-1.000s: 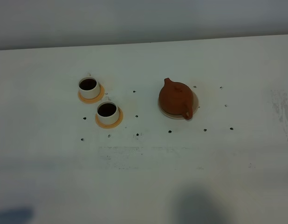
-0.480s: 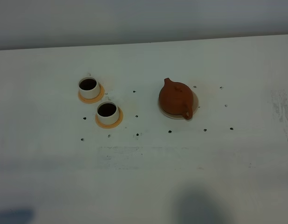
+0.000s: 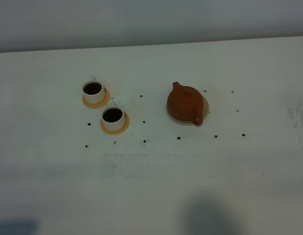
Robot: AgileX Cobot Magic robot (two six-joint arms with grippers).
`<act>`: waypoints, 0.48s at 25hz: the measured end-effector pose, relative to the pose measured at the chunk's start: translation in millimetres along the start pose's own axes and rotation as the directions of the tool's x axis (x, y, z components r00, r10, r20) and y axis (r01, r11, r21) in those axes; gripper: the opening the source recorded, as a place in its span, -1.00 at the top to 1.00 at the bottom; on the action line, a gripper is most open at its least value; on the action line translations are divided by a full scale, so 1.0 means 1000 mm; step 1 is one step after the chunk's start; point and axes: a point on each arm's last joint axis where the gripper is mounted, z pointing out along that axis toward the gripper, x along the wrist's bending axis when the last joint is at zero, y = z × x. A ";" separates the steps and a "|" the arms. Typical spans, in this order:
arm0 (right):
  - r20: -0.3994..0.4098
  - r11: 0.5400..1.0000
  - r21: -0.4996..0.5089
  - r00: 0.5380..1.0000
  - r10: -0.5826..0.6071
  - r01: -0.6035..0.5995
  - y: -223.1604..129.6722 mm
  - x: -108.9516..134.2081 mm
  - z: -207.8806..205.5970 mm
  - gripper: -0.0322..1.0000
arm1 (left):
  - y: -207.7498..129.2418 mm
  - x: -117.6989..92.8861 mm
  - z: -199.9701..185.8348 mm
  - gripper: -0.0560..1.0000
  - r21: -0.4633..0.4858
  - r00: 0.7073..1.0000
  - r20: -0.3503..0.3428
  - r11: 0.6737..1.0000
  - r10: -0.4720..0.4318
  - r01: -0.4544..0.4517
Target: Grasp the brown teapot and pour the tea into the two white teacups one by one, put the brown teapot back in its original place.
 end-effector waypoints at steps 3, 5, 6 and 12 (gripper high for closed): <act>0.000 1.000 0.000 1.000 0.000 0.000 0.000 0.000 0.000 0.51 | 0.000 0.000 0.000 0.34 0.000 1.000 0.000 1.000 0.000 0.000; 0.000 1.000 0.000 1.000 0.000 0.000 0.000 0.000 0.000 0.51 | 0.000 0.000 0.000 0.34 0.000 1.000 0.000 1.000 0.000 0.000; 0.000 1.000 0.000 1.000 0.000 0.000 0.000 0.000 0.000 0.51 | 0.000 0.000 0.000 0.34 0.000 1.000 0.000 1.000 0.000 0.000; 0.000 1.000 0.000 1.000 0.000 0.000 0.000 0.000 0.000 0.51 | 0.000 0.000 0.000 0.34 0.000 1.000 0.000 1.000 0.001 -0.001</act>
